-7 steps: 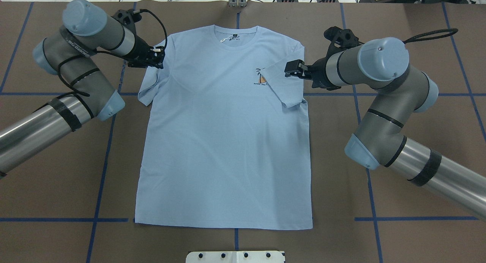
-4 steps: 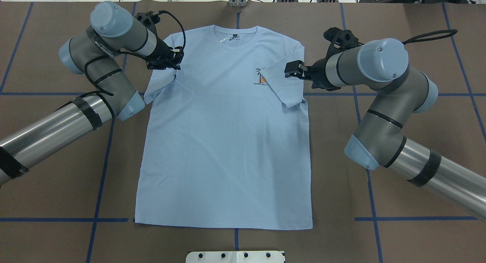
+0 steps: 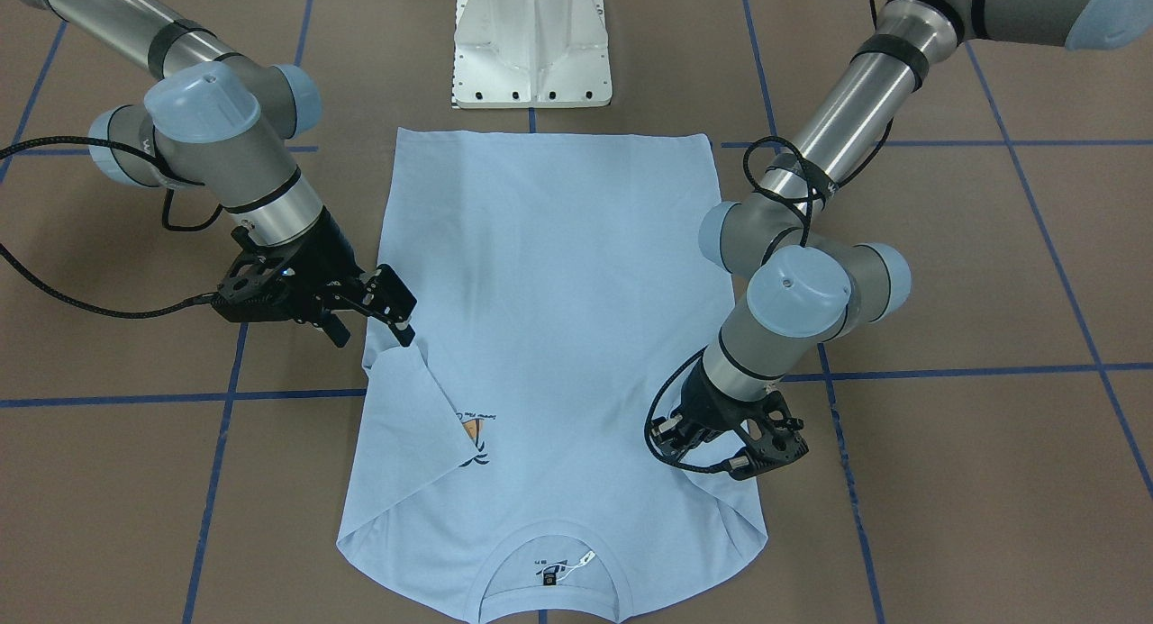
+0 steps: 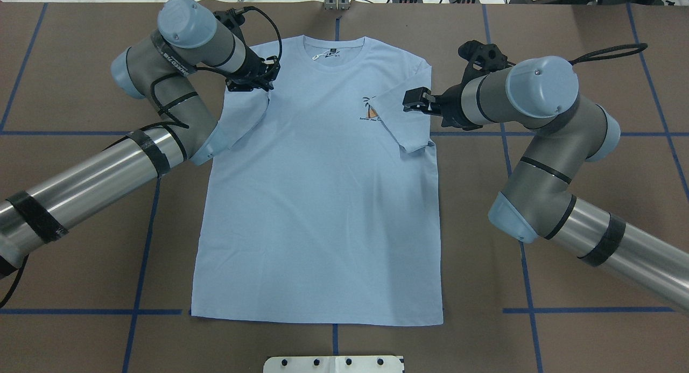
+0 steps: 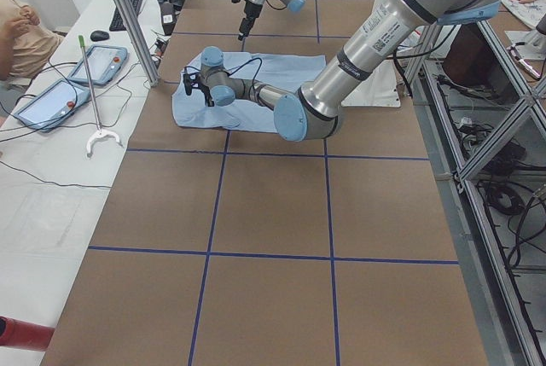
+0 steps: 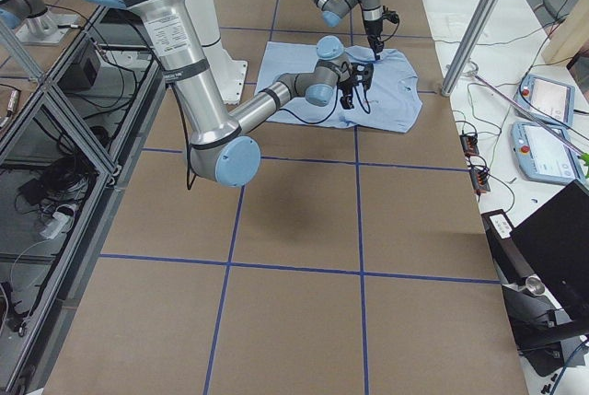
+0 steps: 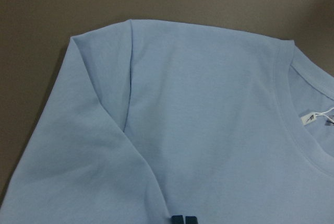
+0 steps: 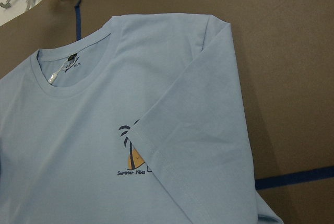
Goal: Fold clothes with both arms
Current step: 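Fold the sleeve inward with the left gripper while the right arm moves hemward, then move both grippers down to the hem corners nearest the robot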
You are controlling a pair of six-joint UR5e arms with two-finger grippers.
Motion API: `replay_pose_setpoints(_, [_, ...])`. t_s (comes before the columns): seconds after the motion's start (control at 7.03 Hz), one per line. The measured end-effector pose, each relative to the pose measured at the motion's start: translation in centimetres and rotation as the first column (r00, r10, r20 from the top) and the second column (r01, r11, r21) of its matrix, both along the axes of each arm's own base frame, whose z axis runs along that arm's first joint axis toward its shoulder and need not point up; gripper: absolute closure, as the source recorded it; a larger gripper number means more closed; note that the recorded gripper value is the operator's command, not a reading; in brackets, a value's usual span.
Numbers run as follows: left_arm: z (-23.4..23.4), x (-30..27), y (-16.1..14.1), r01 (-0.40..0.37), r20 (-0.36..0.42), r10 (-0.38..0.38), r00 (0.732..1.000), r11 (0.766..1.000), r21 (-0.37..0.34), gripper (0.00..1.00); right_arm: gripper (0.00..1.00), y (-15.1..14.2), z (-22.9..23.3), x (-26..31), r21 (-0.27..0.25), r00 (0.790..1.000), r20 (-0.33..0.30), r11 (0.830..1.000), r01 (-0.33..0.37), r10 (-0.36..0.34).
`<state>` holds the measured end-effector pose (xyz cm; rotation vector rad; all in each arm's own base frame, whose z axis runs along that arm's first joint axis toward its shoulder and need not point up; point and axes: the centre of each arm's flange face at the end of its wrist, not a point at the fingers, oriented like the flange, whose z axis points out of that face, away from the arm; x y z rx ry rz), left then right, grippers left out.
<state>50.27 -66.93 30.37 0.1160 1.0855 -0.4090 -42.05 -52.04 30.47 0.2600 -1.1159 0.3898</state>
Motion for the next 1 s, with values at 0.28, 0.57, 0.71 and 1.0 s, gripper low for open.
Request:
replay_pose_setpoints(0.28, [-2.6,-1.5,3.0,0.027,-0.089,-0.028,0.996,1.000,-0.012,0.05,0.00,1.3,0.1,-0.3,0.002,1.000,-0.007,1.000,0.004,-0.004])
replay_pose_setpoints(0.57, [-4.3,-5.6,8.2,0.046,-0.190,-0.047,0.981,0.999,-0.010,0.03,0.00,6.8,-0.1,-2.7,-0.047,0.998,-0.038,0.998,0.044,-0.046])
replay_pose_setpoints(0.71, [-5.6,-7.0,11.3,0.030,-0.233,-0.026,0.972,0.999,0.016,0.03,0.00,11.4,-1.5,-4.2,-0.101,0.995,-0.069,0.993,0.063,-0.070])
replay_pose_setpoints(1.0, [-6.9,-7.9,15.0,-0.003,-0.274,0.018,0.962,0.998,0.057,0.03,0.03,22.1,-4.5,-6.4,-0.200,0.987,-0.146,0.979,0.041,-0.071])
